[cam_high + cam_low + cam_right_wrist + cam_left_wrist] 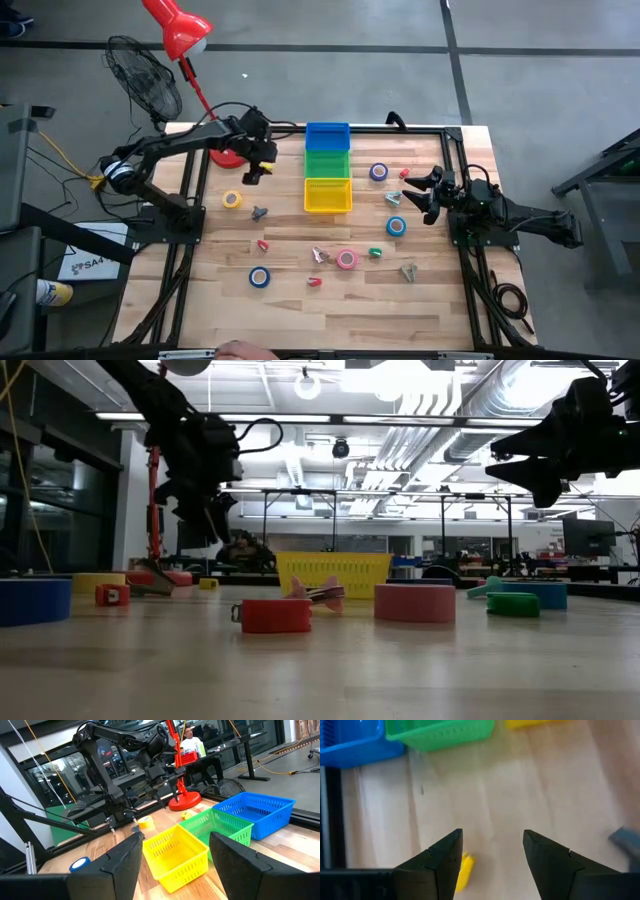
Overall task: Pick and place Stapler, Stapler remover, tape
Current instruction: Put the yellow stapler into the blue bin
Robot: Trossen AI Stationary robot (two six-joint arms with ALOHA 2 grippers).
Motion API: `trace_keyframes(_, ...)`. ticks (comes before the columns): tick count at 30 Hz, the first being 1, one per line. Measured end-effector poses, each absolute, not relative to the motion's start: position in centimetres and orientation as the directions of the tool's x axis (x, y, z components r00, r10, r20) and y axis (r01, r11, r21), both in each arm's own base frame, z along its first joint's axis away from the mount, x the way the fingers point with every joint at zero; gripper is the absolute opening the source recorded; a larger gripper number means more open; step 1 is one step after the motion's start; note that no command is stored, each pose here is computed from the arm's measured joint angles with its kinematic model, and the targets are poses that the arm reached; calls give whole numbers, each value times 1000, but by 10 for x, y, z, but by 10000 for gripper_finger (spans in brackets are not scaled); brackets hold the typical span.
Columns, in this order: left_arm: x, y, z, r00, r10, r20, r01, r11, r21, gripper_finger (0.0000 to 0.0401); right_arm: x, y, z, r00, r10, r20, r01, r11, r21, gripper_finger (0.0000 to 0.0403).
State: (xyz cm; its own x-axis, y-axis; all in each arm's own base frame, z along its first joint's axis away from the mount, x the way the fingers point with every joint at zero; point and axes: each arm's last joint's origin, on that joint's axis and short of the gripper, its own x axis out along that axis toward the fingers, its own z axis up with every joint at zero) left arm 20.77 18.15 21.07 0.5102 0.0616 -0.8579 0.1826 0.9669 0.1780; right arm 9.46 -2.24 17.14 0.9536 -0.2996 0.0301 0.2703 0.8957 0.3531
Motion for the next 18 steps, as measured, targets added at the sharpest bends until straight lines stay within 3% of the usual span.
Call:
trace_keyframes(13, 202, 205, 184, 307, 144, -941, 355, 900, 253, 206, 95, -22, 171, 954, -300, 30, 270, 896, 353, 222)
trace_keyframes(18, 211, 216, 182, 280, 164, -946, 451, 847, 281, 206, 95, -22, 171, 954, -299, 31, 270, 896, 353, 222)
